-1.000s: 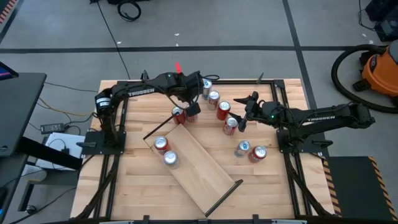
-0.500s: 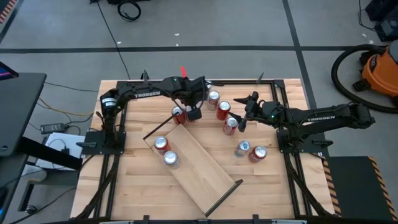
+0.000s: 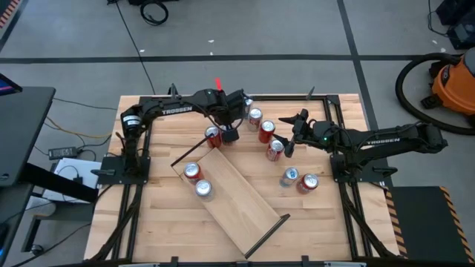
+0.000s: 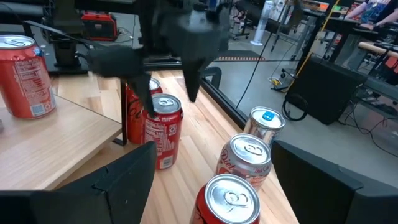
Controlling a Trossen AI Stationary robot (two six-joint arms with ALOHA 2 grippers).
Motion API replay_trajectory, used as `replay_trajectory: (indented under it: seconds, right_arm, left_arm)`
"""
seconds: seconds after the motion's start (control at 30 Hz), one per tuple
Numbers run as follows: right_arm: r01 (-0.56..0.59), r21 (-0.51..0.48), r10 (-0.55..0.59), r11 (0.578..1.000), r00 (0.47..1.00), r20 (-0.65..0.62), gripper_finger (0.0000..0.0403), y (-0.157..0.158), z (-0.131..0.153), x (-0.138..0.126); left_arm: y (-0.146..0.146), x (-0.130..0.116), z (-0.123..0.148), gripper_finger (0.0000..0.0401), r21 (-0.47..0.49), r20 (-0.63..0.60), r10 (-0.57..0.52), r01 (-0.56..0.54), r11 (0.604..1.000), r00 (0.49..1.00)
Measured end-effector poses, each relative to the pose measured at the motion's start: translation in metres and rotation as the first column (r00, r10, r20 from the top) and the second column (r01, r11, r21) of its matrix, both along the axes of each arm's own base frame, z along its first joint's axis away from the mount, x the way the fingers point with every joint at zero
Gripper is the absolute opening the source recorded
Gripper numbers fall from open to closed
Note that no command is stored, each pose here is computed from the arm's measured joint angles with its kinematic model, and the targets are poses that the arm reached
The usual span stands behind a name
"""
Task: Place canned beverage on shelf
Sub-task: Put the top left red soda can on the shelf
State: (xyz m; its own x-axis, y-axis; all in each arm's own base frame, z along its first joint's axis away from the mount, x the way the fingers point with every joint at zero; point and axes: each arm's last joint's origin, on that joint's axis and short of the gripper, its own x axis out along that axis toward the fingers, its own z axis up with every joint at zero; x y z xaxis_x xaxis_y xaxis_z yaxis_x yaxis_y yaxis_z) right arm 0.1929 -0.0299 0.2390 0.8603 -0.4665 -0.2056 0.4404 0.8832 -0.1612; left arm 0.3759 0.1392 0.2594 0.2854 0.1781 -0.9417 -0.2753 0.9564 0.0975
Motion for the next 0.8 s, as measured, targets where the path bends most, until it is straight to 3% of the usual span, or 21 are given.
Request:
replay_trajectory:
  seconds: [0.27,0.8]
  right_arm:
    - [0.000,0.001,0.000,1.000,1.000,-0.004,0.0327,0.000,0.000,0.000]
    - [0.000,0.000,0.000,1.000,1.000,-0.004,0.0327,0.000,0.000,0.000]
  left_arm:
    - [0.003,0.006,-0.019,0.0360,-0.021,-0.056,0.000,-0.001,1.000,0.998]
    - [0.006,0.002,-0.020,0.0319,-0.057,-0.061,0.033,-0.036,0.998,0.998]
